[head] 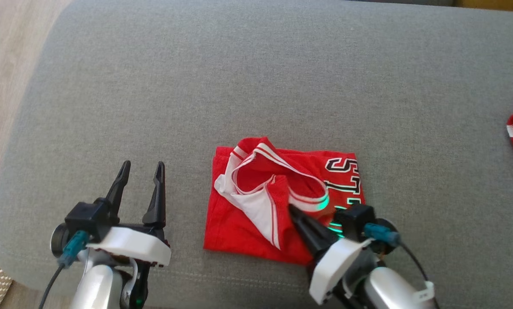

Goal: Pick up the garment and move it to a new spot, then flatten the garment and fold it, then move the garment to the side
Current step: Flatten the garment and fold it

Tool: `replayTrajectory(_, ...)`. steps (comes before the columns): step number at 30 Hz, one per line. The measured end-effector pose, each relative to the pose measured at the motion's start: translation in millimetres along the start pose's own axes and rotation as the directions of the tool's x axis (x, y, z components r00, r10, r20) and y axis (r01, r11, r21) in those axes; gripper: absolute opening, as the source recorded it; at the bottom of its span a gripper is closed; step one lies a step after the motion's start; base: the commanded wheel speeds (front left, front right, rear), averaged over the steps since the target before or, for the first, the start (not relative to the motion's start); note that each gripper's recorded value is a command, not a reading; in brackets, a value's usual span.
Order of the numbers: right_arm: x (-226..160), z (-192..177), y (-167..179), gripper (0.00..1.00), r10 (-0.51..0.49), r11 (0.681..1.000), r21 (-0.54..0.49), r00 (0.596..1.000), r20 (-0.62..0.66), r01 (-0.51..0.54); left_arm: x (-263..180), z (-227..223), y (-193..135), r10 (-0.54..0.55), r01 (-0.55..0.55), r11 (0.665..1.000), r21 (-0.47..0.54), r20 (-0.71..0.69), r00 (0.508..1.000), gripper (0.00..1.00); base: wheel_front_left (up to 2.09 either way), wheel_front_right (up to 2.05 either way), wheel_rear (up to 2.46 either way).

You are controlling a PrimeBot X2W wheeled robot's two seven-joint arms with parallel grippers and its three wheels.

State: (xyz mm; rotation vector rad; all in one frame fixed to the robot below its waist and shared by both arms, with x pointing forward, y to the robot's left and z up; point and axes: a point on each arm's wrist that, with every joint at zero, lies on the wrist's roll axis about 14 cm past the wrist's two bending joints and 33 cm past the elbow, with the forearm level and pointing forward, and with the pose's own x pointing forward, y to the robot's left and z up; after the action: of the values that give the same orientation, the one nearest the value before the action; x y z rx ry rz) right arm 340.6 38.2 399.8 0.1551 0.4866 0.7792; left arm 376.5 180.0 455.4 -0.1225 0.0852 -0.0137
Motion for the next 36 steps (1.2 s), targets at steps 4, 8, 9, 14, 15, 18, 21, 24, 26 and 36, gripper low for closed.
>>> replayTrajectory(4,5.6,-3.4,19.0,0.00,0.058,0.998,0.006,0.998,-0.010,-0.058,-0.8,0.9,0.8,0.005,-0.005,1.000,-0.007,0.003,1.000,1.00,0.00,0.00,0.00)
replayTrajectory(8,10.9,-8.4,36.3,0.00,0.118,0.993,0.000,0.993,-0.032,-0.118,-1.0,0.8,1.1,0.007,-0.007,1.000,-0.010,0.003,1.000,1.00,0.00,0.00,0.00)
replayTrajectory(9,14.0,-8.3,42.8,0.00,0.142,0.990,-0.004,0.989,-0.033,-0.142,-1.2,0.5,1.2,0.009,-0.009,1.000,-0.011,0.002,1.000,1.00,0.00,0.00,0.00)
replayTrajectory(14,21.9,-6.5,61.8,0.00,0.219,0.975,-0.030,0.975,-0.041,-0.220,-1.7,-1.3,3.0,0.016,-0.016,1.000,-0.013,-0.003,1.000,1.00,0.00,0.00,0.00)
replayTrajectory(15,23.1,-6.5,66.8,0.00,0.238,0.970,-0.036,0.970,-0.046,-0.240,-1.7,-1.5,3.5,0.018,-0.018,1.000,-0.013,-0.004,1.000,1.00,0.00,0.00,0.00)
replayTrajectory(18,24.9,-6.6,79.7,0.00,0.285,0.956,-0.053,0.957,-0.053,-0.288,-1.9,-1.5,4.7,0.022,-0.022,1.000,-0.013,-0.004,1.000,1.00,0.00,0.00,0.00)
replayTrajectory(21,24.2,-4.6,88.3,0.00,0.317,0.945,-0.067,0.947,-0.044,-0.320,-1.7,-0.4,4.5,0.022,-0.022,1.000,-0.014,-0.001,1.000,1.00,0.00,0.00,0.00)
replayTrajectory(24,22.6,7.0,82.7,0.00,0.310,0.948,-0.073,0.951,0.010,-0.309,-1.4,1.3,3.0,0.018,-0.018,1.000,-0.015,0.005,1.000,1.00,0.00,0.00,0.00)
replayTrajectory(26,21.7,22.2,72.5,0.00,0.284,0.958,-0.071,0.956,0.068,-0.279,-1.0,3.2,1.2,0.013,-0.013,1.000,-0.016,0.011,1.000,1.00,0.00,0.00,0.00)
replayTrajectory(36,-9.8,88.7,-18.8,0.00,-0.025,1.000,0.012,0.941,0.337,0.022,0.1,10.3,-9.9,-0.022,0.022,1.000,-0.015,0.034,0.999,1.00,0.00,0.00,0.00)
